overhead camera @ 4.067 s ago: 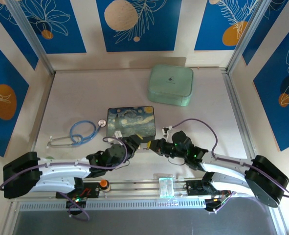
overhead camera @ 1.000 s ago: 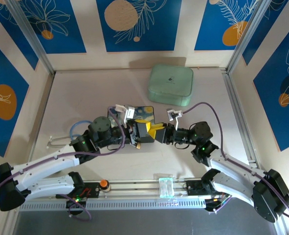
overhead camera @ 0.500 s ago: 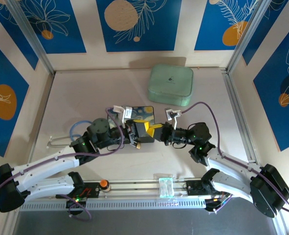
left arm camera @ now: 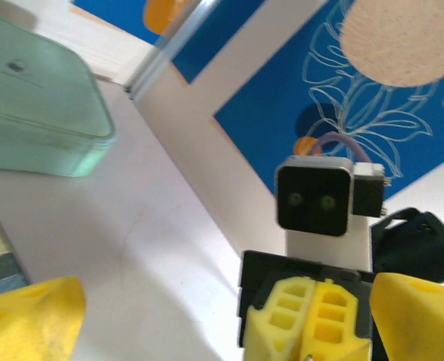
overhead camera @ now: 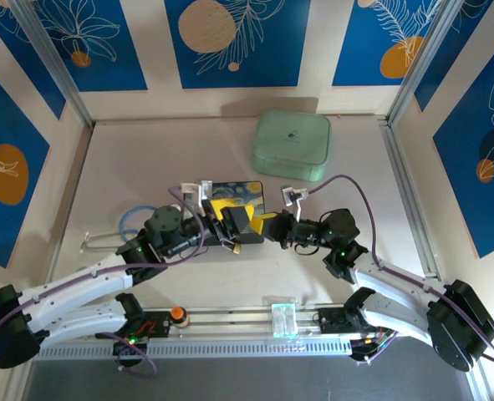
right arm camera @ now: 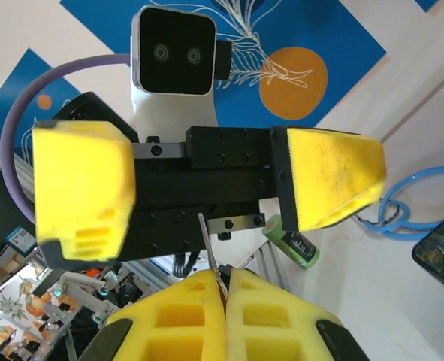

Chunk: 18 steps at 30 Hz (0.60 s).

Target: Unlock the padlock with the key

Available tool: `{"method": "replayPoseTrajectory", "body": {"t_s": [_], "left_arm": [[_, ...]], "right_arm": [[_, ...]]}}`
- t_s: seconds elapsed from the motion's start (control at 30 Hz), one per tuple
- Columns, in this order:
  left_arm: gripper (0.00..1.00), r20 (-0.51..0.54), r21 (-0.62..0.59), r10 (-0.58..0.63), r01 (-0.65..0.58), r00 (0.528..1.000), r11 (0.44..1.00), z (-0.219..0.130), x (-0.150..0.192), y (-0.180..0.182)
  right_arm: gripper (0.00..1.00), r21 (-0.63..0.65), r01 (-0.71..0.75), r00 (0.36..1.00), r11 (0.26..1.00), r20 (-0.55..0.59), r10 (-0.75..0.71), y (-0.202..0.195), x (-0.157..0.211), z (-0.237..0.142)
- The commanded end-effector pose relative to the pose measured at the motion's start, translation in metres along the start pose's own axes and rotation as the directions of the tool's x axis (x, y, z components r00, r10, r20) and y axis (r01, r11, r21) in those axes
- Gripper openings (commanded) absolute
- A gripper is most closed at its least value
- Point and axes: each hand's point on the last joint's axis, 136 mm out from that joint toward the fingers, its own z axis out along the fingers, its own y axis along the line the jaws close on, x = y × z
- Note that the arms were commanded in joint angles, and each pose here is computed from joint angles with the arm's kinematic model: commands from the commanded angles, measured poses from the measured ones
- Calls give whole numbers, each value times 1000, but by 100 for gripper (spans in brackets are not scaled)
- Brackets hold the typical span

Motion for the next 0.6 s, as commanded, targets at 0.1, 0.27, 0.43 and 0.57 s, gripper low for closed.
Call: {"method": "replayPoseTrajectory", "body": {"t_s": [0.1,0.27,0.43,0.57], "left_arm": [[99,39,-397,-116,122,993,910,-32,9,75],[95,42,-484,-243,233,969,844,-40,51,109],[88,46,-599,-252,229,967,767,-48,91,129],[84,94,-625,-268,266,959,734,-47,118,140]], "right_arm": [[0,176,-61,996,982,-56,72,-36,19,-6],[1,392,-136,981,910,-73,178,-78,36,-24],[1,447,-164,967,879,-102,232,-91,57,-34],[1,474,-185,961,861,-98,260,-97,67,-41]]}}
